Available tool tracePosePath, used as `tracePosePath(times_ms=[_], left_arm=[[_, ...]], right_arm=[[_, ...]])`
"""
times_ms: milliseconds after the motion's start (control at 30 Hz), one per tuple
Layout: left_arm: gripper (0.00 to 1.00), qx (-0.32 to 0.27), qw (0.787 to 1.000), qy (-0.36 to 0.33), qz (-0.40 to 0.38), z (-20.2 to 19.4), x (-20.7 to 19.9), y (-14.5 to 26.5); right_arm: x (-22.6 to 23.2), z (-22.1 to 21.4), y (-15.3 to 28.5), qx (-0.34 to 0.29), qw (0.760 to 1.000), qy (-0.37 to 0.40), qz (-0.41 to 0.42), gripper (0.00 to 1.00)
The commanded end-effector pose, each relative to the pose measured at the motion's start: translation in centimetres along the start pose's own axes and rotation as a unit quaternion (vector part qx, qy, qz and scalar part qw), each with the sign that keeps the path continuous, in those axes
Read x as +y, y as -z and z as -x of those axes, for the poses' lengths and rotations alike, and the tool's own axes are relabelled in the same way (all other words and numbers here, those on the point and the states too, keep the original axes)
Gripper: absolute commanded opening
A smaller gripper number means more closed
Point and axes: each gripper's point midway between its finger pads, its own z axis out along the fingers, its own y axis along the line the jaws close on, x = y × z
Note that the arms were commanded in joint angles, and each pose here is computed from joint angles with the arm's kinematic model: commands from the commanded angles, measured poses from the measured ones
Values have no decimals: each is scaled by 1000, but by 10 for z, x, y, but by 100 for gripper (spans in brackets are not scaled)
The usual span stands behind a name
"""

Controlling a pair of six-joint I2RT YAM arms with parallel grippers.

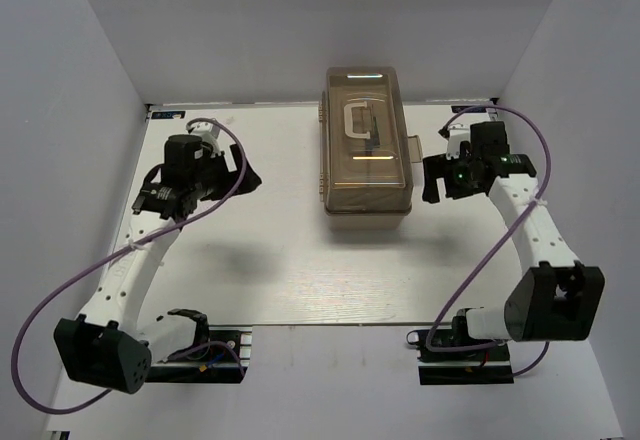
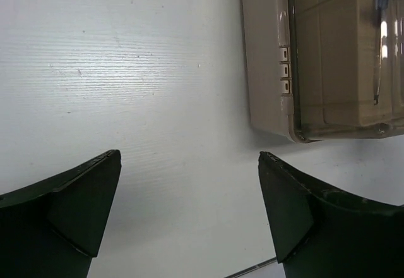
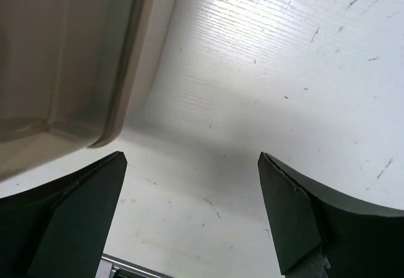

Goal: Sort the tools into containers

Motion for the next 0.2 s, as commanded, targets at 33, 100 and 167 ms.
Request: tracePosePath(times_ms=[33, 100, 167], left_arm=[[100, -41, 998, -44, -1, 7, 0, 19], [100, -38, 998, -48, 0, 1, 3, 20], [100, -52, 997, -51, -5, 4, 0, 26]], right_arm=[[8, -3, 21, -20, 1000, 1, -6, 91], [10, -12, 27, -23, 1000, 3, -12, 91], [14, -10, 39, -46, 999, -1, -13, 91]])
